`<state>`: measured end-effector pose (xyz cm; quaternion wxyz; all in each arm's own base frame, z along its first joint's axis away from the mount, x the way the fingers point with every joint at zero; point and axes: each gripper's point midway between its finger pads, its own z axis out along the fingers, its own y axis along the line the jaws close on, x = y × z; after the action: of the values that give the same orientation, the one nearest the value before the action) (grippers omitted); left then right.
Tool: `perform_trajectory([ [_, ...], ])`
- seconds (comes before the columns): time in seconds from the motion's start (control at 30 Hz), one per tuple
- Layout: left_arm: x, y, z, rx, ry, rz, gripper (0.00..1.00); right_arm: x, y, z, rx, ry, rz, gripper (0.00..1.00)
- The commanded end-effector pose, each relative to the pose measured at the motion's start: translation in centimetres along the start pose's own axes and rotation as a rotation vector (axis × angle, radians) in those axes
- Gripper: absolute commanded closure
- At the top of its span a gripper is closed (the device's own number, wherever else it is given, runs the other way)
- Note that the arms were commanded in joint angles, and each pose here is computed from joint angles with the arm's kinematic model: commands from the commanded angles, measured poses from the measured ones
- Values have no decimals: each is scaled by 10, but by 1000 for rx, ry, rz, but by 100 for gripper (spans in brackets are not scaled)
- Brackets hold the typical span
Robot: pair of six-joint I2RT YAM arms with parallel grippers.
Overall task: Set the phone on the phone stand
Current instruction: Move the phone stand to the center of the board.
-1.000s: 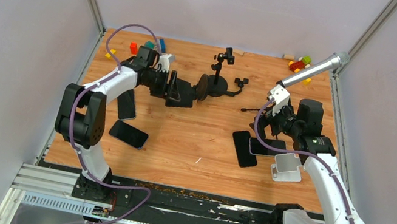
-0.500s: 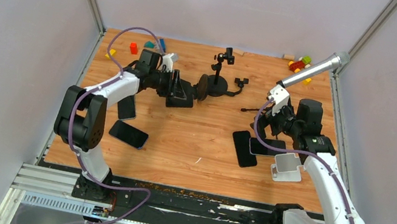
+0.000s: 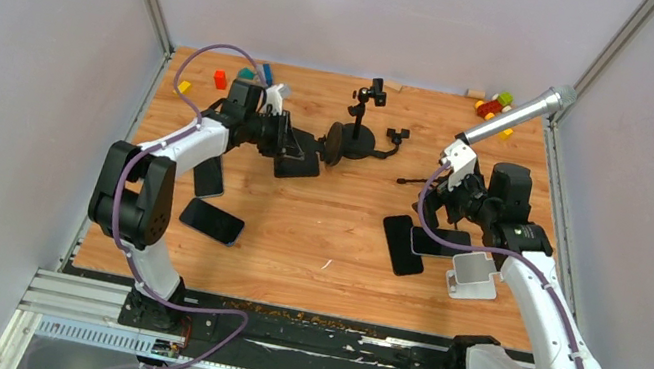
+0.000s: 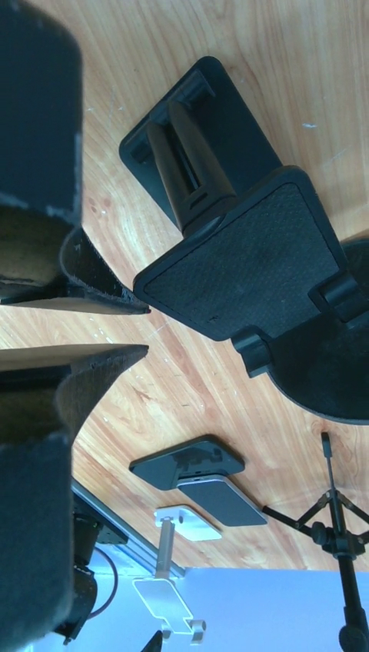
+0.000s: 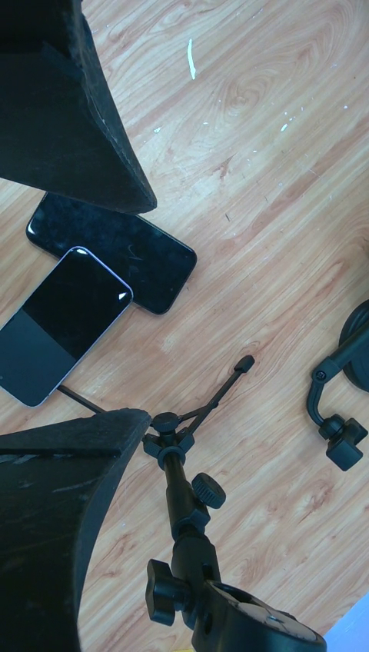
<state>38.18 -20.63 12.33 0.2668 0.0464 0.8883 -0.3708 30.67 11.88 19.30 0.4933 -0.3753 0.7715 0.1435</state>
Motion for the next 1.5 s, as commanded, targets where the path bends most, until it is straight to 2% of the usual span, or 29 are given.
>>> perform_trajectory([
  [0.0, -25, -16, -9, 49, -87, 14, 77, -8, -3, 0, 10, -23, -33, 0],
  [0.37, -17, -19, -26, 101, -90, -5, 100, -8, -4, 0, 9, -21, -33, 0],
  [0.43, -14, -19, -30, 99, -90, -9, 96, -7, -4, 1, 8, -19, -33, 0],
  [0.5, -12, -21, -32, 101, -98, -13, 85, -7, -3, 1, 7, -18, -34, 0],
  [0.57, -13, -22, -35, 104, -120, -15, 69, -7, -4, 1, 7, -16, -34, 0],
  [0.63, -15, -21, -36, 93, -140, -17, 60, -6, -3, 1, 6, -15, -32, 0],
  [0.83, -17, -11, -32, 47, -149, -40, 48, -6, -4, 1, 7, -14, -33, 0],
  [1.17, -21, 1, -18, 18, -144, -69, 46, -5, -4, 2, 9, -10, -31, 0],
  [1.47, -29, -5, -10, 82, -155, -99, 56, -3, -5, 3, 10, -3, -33, 0],
])
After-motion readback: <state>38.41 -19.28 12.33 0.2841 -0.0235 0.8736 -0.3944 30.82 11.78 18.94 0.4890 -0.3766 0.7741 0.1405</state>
